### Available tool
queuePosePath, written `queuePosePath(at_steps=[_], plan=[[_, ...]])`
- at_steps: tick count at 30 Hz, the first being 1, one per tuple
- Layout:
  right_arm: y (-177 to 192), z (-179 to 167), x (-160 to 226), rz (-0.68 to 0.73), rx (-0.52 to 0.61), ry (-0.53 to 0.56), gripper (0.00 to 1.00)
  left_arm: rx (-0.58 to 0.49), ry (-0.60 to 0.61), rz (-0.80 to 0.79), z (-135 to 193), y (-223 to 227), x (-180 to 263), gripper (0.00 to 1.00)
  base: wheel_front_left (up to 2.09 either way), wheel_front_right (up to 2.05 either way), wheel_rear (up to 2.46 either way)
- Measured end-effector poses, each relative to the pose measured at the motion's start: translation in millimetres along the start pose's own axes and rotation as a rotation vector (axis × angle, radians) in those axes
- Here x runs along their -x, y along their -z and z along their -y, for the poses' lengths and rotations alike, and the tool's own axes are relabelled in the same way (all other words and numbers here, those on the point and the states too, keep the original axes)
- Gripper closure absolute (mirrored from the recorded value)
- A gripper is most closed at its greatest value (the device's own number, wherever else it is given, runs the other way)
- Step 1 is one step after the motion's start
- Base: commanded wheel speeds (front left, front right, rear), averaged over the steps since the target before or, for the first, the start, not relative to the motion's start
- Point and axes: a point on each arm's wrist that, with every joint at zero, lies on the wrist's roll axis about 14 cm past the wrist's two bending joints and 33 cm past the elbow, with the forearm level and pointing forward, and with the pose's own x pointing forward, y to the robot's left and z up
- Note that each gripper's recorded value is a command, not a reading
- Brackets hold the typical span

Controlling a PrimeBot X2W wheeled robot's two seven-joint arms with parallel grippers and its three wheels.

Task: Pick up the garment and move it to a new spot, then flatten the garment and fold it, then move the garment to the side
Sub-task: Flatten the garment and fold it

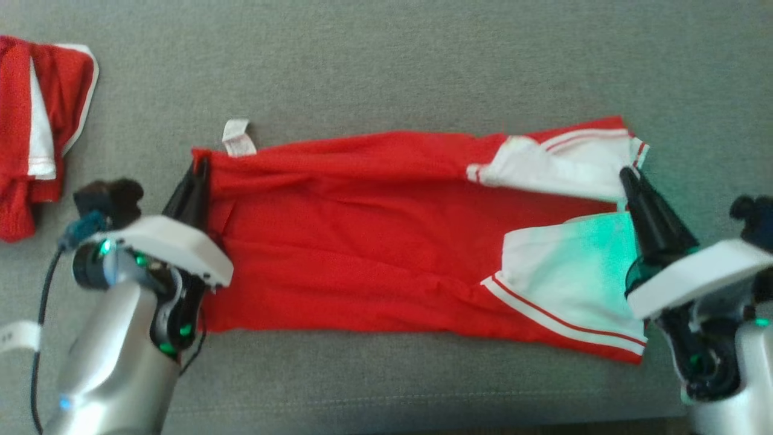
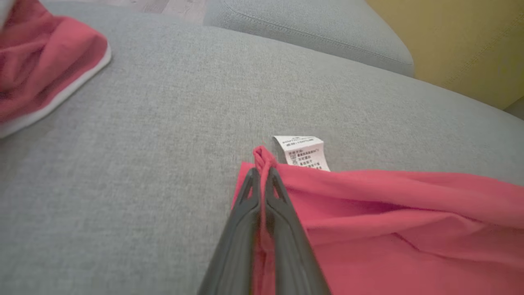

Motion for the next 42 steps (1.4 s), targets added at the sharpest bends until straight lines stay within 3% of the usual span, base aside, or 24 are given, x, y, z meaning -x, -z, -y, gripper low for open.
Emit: queuePosePath(at_steps=[12, 15, 16, 17, 18, 19, 24, 28, 35, 42], plan=[[26.9, 11.6, 43.9, -0.006, -0.091, 0.081, 1.00, -0.002, -0.007, 0.043, 3.4, -4.9, 31.8, 1.00, 0.00, 0.00, 0.00], [37.5, 13.5, 54.6, -0.030, -0.098, 0.103, 1.00, -0.010, -0.014, -0.025, 1.6, 13.9, 44.2, 1.00, 0.00, 0.00, 0.00], [39.7, 13.2, 55.7, -0.039, -0.099, 0.103, 1.00, -0.007, -0.019, -0.045, 0.9, 19.2, 46.6, 0.95, 0.00, 0.00, 0.00], [41.3, 13.4, 56.7, -0.044, -0.087, 0.107, 0.18, 0.002, -0.023, -0.062, 0.7, 23.6, 48.5, 0.66, 0.00, 0.00, 0.00], [43.8, 13.6, 57.9, -0.053, -0.076, 0.111, 0.00, 0.007, -0.027, -0.075, 0.3, 27.3, 50.3, 0.08, 0.00, 0.00, 0.00], [46.6, 13.2, 59.3, -0.060, -0.070, 0.112, 0.00, 0.009, -0.030, -0.087, 0.5, 30.5, 51.8, 0.00, 0.00, 0.00, 0.00], [49.6, 6.3, 61.5, -0.056, -0.004, 0.104, 0.00, -0.006, -0.061, -0.065, -2.5, 32.5, 59.3, 0.00, 0.00, 0.00, 0.00], [15.5, 1.3, 65.5, 0.087, 0.113, 0.104, 0.00, -0.069, -0.084, 0.074, 0.3, 8.7, 68.9, 0.00, 0.00, 0.00, 0.00], [-28.0, -12.1, 68.1, 0.257, 0.205, 0.079, 0.00, -0.119, -0.079, 0.296, 12.6, -50.2, 81.2, 0.00, 0.00, 0.00, 0.00], [-45.9, -21.0, 78.6, 0.331, 0.234, 0.066, 0.00, -0.134, -0.075, 0.338, 20.9, -58.9, 102.4, 0.00, 0.00, 0.00, 0.00]])
